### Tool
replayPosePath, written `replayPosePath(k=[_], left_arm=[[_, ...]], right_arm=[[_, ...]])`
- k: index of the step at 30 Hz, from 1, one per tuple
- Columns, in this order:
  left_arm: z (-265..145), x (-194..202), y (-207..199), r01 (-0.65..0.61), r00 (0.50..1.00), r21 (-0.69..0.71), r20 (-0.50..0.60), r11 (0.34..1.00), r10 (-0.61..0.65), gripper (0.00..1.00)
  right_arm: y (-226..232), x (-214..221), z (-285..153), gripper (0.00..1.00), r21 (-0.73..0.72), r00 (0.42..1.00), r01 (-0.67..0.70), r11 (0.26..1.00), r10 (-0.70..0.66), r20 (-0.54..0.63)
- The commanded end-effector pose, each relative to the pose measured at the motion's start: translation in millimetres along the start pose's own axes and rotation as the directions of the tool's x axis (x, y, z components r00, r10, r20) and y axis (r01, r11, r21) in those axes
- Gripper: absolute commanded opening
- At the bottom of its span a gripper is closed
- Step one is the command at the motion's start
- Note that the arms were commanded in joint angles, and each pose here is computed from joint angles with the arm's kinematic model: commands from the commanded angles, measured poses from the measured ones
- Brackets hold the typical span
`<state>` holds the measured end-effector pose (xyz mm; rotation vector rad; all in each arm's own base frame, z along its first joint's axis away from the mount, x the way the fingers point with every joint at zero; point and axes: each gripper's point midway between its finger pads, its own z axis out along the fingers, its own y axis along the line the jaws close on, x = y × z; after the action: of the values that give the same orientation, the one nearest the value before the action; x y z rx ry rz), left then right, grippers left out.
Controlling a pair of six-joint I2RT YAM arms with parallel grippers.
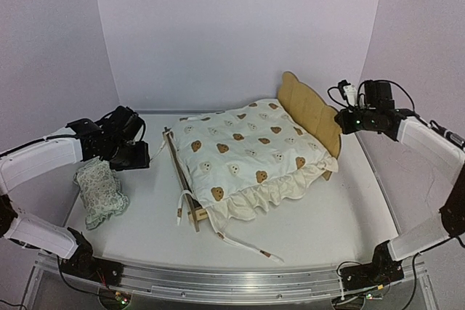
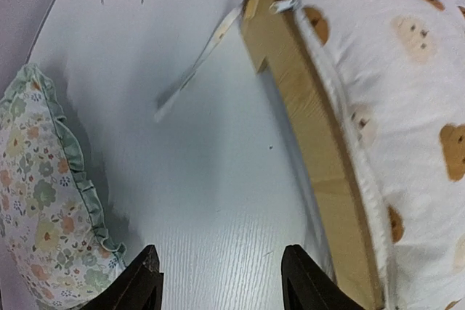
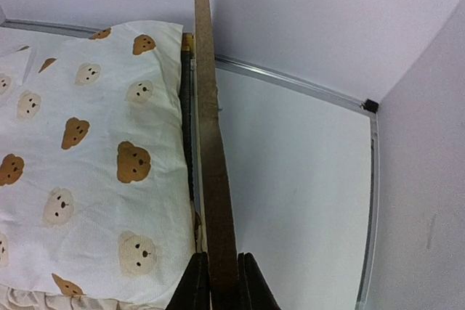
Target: Set up the pet bed
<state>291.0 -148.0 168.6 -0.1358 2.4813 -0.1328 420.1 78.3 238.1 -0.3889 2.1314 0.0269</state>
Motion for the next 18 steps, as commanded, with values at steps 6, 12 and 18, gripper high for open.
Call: replayPosePath(k=[6,12,18], left_arm=[[28.6,16.6,-31.6,0.015,1.0,0.181,0.007,0.983,-0.017,0.53],[57.4,22.6,-55.8,-0.014,1.0,0.243,-0.024,0.97,0.02,0.52],[70.9,24.9,-63.4,-0.026,0.999,0.25,-0.039,0.968,0.037,0.51]], right_arm=[[21.0,98.2,-72.2,0.0,-0.001,0.901,-0.372,0.928,0.361,-0.242],[65.8,94.3,-111.3,0.0,-0.205,0.81,-0.576,0.791,0.519,-0.272],[53.2,105.4,-122.1,0.15,-0.113,0.801,-0.581,0.806,0.541,-0.258]])
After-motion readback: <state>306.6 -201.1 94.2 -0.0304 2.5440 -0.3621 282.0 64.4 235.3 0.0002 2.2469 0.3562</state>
